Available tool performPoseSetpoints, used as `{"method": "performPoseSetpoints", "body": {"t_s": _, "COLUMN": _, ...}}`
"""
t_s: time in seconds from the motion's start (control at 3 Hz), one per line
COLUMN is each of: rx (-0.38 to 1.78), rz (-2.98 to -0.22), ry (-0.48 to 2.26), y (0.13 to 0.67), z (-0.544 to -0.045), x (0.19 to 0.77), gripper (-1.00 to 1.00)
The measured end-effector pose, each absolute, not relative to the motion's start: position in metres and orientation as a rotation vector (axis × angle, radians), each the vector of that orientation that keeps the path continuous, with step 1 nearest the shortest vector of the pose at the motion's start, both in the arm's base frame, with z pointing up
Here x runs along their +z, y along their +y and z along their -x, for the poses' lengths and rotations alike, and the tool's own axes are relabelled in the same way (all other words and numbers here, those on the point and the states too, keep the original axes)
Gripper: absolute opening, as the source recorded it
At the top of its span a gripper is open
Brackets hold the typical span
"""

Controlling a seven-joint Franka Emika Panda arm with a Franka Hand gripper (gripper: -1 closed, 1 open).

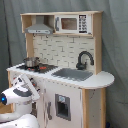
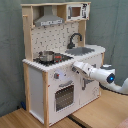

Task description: Play with the kitchen

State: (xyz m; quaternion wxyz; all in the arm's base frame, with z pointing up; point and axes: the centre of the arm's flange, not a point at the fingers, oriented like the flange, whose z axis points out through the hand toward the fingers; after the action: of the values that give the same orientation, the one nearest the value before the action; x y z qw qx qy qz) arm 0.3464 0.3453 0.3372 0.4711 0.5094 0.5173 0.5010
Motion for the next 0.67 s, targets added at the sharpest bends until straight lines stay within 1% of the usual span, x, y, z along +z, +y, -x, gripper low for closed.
{"method": "performPoseSetpoints", "body": {"t_s": 0.33, "rx": 1.235, "rz": -1.249, "ry": 1.270, "y": 0.3493, "z": -0.3475, "x": 0.3366, "gripper": 1.00}}
{"method": "performPoseSetpoints", "body": {"t_s": 0.67, "rx": 1.235, "rz": -1.249, "ry": 1.270, "y": 0.3493, "z": -0.3475, "x": 0.3366, "gripper": -1.00}}
